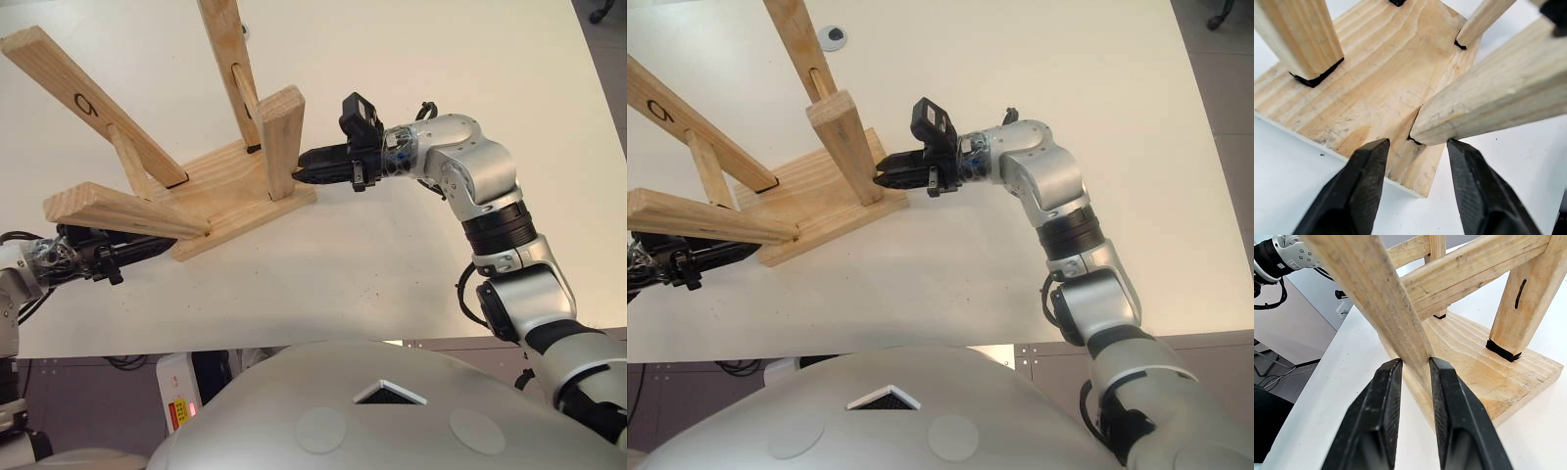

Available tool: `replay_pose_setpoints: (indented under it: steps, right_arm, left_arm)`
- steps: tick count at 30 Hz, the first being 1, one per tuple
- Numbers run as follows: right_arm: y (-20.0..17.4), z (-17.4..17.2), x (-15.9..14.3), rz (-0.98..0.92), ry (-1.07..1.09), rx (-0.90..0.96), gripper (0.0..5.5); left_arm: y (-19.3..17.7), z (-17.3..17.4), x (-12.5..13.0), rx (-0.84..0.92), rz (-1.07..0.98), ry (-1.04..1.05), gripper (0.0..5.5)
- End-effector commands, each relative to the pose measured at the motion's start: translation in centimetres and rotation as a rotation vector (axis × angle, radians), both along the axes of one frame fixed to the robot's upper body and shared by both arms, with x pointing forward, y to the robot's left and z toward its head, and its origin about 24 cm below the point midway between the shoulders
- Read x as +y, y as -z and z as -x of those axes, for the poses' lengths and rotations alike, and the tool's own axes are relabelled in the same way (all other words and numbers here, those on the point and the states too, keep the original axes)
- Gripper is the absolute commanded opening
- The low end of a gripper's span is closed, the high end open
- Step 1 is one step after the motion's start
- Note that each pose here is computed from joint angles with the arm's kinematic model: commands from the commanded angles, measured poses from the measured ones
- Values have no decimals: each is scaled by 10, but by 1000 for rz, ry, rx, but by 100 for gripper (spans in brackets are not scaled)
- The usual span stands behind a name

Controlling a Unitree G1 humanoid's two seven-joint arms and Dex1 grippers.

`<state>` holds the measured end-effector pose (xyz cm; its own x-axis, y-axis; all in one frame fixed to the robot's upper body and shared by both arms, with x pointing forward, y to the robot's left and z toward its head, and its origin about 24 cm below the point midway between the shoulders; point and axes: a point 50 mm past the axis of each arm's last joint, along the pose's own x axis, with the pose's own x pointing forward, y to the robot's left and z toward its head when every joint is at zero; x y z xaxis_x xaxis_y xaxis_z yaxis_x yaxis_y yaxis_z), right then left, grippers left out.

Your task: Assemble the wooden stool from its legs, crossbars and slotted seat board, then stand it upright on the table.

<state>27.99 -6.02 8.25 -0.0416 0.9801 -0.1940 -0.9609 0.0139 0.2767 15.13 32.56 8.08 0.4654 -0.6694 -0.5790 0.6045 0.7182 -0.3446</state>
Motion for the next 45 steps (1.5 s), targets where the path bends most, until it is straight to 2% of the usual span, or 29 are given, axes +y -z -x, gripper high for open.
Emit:
replay_pose_setpoints:
  steps: [1, 6, 11, 16, 20, 23, 30, 33, 41, 45]
  right_arm:
    - [0, 3, 6, 14, -42, 7, 69]
    - [5, -2, 6, 42, -3, -1, 4]
    - [9, -4, 4, 69, 27, -10, 2]
    - [10, -1, 3, 65, 14, -6, 2]
    - [9, 0, 3, 67, -9, -9, 0]
    - [7, -4, -3, 86, 15, -27, 0]
    - [-4, -22, -48, 137, 133, -73, 117]
    - [-10, -29, -51, 132, 118, -79, 154]
    - [-11, -11, -19, 25, -44, 3, 156]
    - [-10, -3, -14, -10, -71, 44, 156]
  left_arm:
    - [-8, 0, -14, -40, 89, 58, 269]
    - [-11, 5, -17, -31, 97, 70, 273]
    - [-17, 14, -17, -15, 65, 92, 273]
    - [-18, 0, -26, -130, 114, 63, 273]
    - [-9, -5, -29, -121, 144, 43, 215]
    - [-4, -3, -27, -78, 151, 55, 195]
    - [-7, -13, -21, -29, 196, 132, 194]
    - [-10, -22, -19, 14, 200, 223, 194]
    - [-23, -45, -26, -3, 225, 345, 187]
    - [-23, -47, -28, 7, 249, 365, 176]
